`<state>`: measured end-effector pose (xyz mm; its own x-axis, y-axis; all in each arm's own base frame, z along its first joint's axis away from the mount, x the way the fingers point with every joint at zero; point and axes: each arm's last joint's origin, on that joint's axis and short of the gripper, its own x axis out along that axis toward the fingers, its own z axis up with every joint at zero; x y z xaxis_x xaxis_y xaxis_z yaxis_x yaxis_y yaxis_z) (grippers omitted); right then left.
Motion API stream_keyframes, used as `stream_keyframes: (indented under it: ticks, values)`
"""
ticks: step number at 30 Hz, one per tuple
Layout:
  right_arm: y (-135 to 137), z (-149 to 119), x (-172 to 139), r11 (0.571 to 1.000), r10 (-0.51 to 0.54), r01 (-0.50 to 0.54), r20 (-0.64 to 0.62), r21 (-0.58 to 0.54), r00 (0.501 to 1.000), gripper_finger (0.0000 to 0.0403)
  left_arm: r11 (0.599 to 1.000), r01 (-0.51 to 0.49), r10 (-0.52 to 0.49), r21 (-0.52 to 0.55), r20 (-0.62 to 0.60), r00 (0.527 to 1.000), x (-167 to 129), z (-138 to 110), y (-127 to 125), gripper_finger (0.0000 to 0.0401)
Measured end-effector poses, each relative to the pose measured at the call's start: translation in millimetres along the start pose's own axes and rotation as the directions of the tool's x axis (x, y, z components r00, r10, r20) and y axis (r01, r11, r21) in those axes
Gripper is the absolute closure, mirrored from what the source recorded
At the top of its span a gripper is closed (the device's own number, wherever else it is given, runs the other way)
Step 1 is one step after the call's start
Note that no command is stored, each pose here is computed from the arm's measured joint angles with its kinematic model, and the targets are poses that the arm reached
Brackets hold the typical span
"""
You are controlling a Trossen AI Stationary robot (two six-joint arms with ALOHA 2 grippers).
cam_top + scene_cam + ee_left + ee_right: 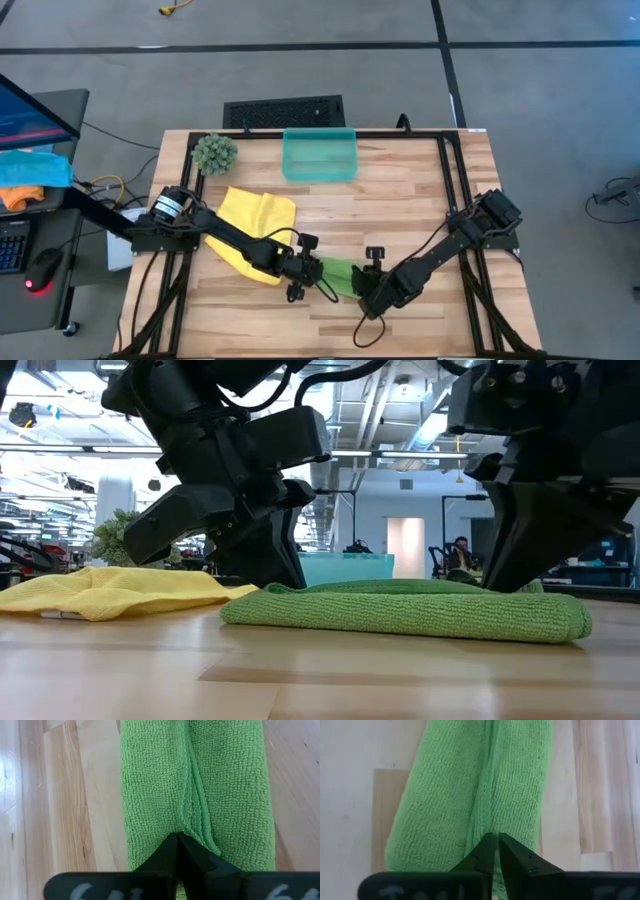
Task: Roll microfiber towels into tight, uniform cylinder then place into a basket
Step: Roll the green microfiber cloth
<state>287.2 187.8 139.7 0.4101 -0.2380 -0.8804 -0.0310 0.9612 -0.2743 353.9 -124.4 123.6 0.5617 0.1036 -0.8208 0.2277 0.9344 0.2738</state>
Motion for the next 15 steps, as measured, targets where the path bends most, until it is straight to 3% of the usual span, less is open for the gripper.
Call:
stream_keyframes:
  ticks: [15]
  values:
    - [-13,-8,17,0.996,0.074,-0.071,-0.053,0.060,0.996,0.0391,0.999,-0.020,0.021,0.031,-0.037,0.999,-7,-1,3,0.0395]
